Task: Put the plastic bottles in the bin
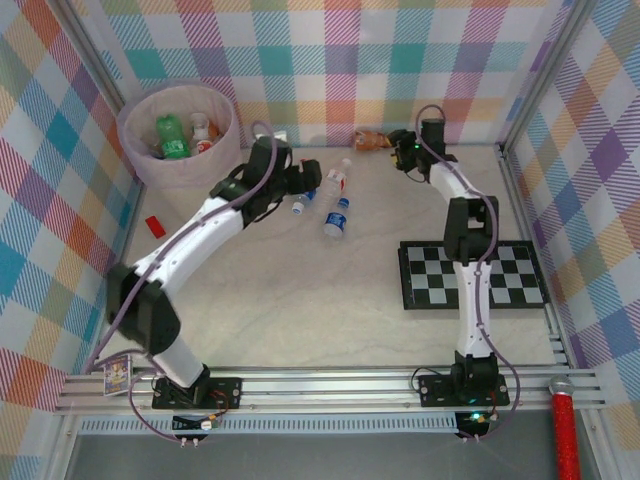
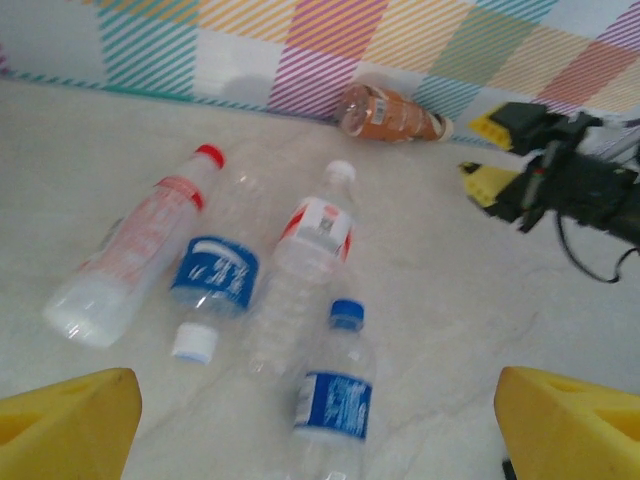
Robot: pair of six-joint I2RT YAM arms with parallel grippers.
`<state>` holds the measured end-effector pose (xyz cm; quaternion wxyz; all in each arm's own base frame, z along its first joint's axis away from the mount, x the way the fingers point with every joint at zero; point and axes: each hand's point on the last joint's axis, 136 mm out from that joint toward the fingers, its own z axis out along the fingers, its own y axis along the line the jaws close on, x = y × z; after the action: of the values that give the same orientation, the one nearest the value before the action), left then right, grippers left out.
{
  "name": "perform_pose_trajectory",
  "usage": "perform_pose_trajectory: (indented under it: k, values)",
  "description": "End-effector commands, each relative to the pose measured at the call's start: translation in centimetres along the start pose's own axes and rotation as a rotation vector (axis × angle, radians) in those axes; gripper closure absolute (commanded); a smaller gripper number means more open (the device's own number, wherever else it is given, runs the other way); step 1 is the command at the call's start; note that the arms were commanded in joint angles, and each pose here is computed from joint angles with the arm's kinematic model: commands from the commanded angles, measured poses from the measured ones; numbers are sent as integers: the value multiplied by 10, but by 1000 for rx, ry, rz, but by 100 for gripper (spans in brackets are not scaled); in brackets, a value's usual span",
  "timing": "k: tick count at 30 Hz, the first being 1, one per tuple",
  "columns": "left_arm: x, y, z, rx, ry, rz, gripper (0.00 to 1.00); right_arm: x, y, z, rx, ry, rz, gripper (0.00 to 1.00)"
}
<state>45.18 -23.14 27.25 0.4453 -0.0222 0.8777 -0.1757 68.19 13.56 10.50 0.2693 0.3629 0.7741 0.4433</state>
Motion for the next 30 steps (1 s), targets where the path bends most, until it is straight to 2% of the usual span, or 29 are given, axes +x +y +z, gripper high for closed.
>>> perform_pose_trajectory:
  k: [1, 5, 8, 11, 15, 17, 23, 26, 30]
  values:
    - [-9, -12, 34, 21, 22, 38, 9, 22, -19, 24, 46, 92, -16, 43]
    - [-18, -24, 84, 29, 27, 48, 8, 21, -19, 52, 10, 71, -9, 39]
    - [-12, -27, 106, 32, 53, 36, 7, 17, -26, 68, -15, 17, 11, 37]
    - [-6, -24, 108, 32, 54, 9, 7, 14, -37, 80, -17, -30, 34, 34]
    - [-4, -14, 102, 20, 29, -33, 7, 19, -57, 92, 23, -66, 65, 25]
    - [-5, -13, 107, 37, 22, -58, 7, 23, -62, 97, 32, -74, 68, 24]
    - [-9, -19, 155, 107, 104, -138, 8, 34, -82, 98, 113, -49, 98, 32]
    - [-23, -18, 189, 168, 96, -231, 9, 41, -93, 92, 180, -20, 112, 41]
    - [-31, -22, 233, 312, 51, -366, 15, 44, -89, 80, 209, 28, 112, 45]
